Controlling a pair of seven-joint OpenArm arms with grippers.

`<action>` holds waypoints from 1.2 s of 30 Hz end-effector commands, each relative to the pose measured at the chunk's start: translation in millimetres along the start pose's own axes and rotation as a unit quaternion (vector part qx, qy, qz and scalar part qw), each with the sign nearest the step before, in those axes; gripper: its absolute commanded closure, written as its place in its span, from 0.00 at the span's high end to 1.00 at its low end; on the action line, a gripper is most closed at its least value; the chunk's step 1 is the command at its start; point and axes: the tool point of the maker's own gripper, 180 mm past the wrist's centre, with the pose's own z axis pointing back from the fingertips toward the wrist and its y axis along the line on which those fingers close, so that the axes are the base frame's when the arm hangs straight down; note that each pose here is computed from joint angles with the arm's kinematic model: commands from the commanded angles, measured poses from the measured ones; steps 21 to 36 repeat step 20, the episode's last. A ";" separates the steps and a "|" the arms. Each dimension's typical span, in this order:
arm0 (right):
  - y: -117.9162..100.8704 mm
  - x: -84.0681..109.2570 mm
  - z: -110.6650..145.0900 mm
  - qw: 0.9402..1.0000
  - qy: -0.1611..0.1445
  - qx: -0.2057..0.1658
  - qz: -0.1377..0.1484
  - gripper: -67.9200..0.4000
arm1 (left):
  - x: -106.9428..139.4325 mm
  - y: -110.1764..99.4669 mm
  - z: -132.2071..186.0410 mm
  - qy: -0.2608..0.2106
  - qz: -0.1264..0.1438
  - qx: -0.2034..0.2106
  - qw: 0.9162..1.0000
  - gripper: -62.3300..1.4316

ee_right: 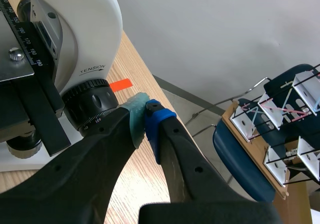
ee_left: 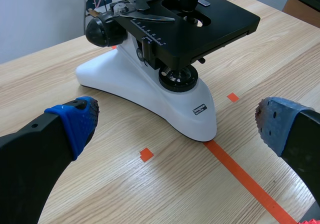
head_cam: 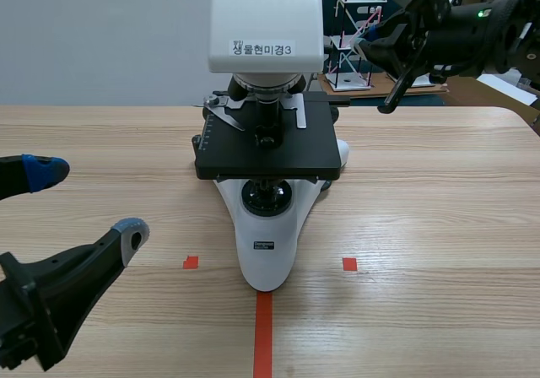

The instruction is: Point at the coarse focus knob

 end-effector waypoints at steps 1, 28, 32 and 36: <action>-13.0 12.3 2.6 1.000 -0.016 -0.015 0.005 0.02 | 8.9 -1.4 -0.5 -0.018 0.004 0.000 1.000 1.00; -14.5 9.3 5.2 1.000 -0.012 -0.016 0.006 0.02 | 8.9 -1.4 -0.5 -0.018 0.004 0.000 1.000 1.00; -14.5 9.3 5.2 1.000 -0.012 -0.016 0.006 0.02 | 8.9 -1.4 -0.5 -0.018 0.004 0.000 1.000 1.00; -14.5 9.3 5.2 1.000 -0.012 -0.016 0.006 0.02 | 8.9 -1.4 -0.5 -0.018 0.004 0.000 1.000 1.00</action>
